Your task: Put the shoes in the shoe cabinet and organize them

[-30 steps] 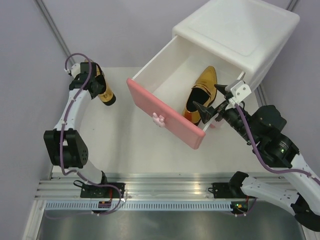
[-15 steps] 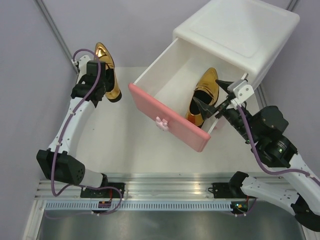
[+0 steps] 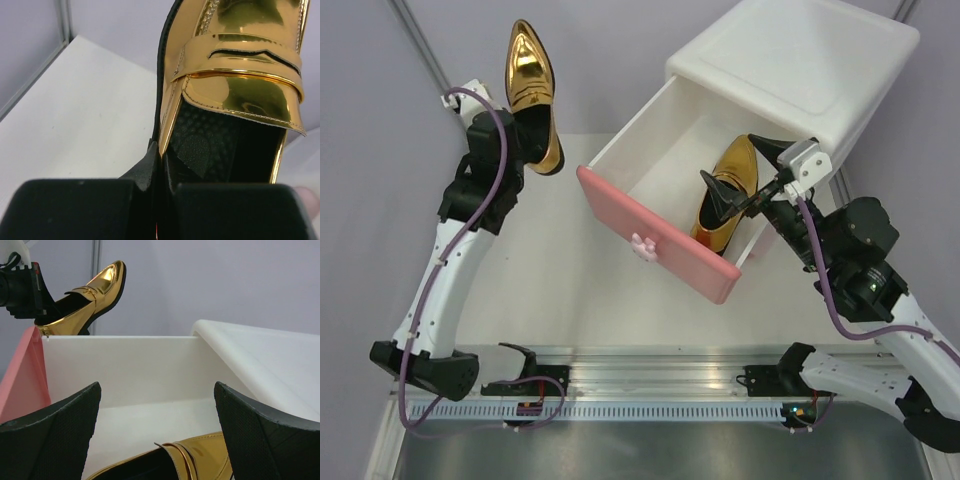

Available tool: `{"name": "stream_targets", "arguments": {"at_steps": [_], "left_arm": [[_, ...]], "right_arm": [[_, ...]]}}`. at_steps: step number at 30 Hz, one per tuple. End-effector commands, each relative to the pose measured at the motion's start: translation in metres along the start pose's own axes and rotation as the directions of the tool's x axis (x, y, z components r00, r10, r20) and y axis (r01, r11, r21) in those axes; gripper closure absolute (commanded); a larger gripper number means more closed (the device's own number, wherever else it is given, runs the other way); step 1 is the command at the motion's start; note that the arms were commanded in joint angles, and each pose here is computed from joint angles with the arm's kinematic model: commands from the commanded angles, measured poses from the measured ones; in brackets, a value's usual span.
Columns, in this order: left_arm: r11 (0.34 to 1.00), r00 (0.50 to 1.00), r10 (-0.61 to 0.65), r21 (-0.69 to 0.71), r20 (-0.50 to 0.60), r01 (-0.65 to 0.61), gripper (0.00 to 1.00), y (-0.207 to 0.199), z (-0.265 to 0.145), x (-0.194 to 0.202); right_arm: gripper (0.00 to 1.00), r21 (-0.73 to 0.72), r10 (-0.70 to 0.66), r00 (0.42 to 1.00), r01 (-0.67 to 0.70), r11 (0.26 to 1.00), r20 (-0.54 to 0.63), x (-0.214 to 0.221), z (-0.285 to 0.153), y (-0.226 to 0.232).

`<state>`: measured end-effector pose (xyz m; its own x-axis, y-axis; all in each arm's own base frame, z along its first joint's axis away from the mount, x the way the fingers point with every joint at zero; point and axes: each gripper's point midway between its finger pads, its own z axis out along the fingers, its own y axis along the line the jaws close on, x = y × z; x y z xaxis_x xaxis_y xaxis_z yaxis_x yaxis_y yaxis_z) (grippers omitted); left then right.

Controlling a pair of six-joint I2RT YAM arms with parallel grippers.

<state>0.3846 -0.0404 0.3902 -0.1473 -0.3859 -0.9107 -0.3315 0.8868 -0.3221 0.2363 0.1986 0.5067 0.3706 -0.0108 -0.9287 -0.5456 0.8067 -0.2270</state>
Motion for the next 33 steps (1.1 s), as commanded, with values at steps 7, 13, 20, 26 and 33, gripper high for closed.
{"name": "stream_targets", "arguments": {"at_steps": [7,13,20,26,33], "left_arm": [[0.909,0.896,-0.314,0.371,0.313,0.189,0.98,-0.056,-0.098,-0.153],[0.831,0.893,-0.360,0.528,0.269,0.176,0.98,-0.092,-0.141,-0.173],[0.776,0.939,-0.303,0.614,0.164,0.143,0.98,-0.140,-0.168,-0.152],[0.747,0.967,-0.233,0.656,0.105,0.109,0.98,-0.181,-0.183,-0.119],[0.784,0.984,-0.129,0.620,0.127,0.023,0.98,-0.208,-0.191,-0.087]], "right_arm": [[0.02,0.004,0.022,0.998,-0.022,1.000,0.065,-0.023,-0.016,-0.006],[0.02,-0.001,0.067,0.997,-0.067,0.998,0.045,-0.014,-0.025,-0.003],[0.02,0.034,0.055,0.998,-0.056,0.998,0.034,-0.013,-0.037,-0.012],[0.02,0.042,0.062,0.998,-0.063,0.997,0.020,-0.007,-0.042,-0.013],[0.02,0.065,0.063,0.998,-0.064,0.996,0.019,-0.007,-0.051,-0.018]]}}
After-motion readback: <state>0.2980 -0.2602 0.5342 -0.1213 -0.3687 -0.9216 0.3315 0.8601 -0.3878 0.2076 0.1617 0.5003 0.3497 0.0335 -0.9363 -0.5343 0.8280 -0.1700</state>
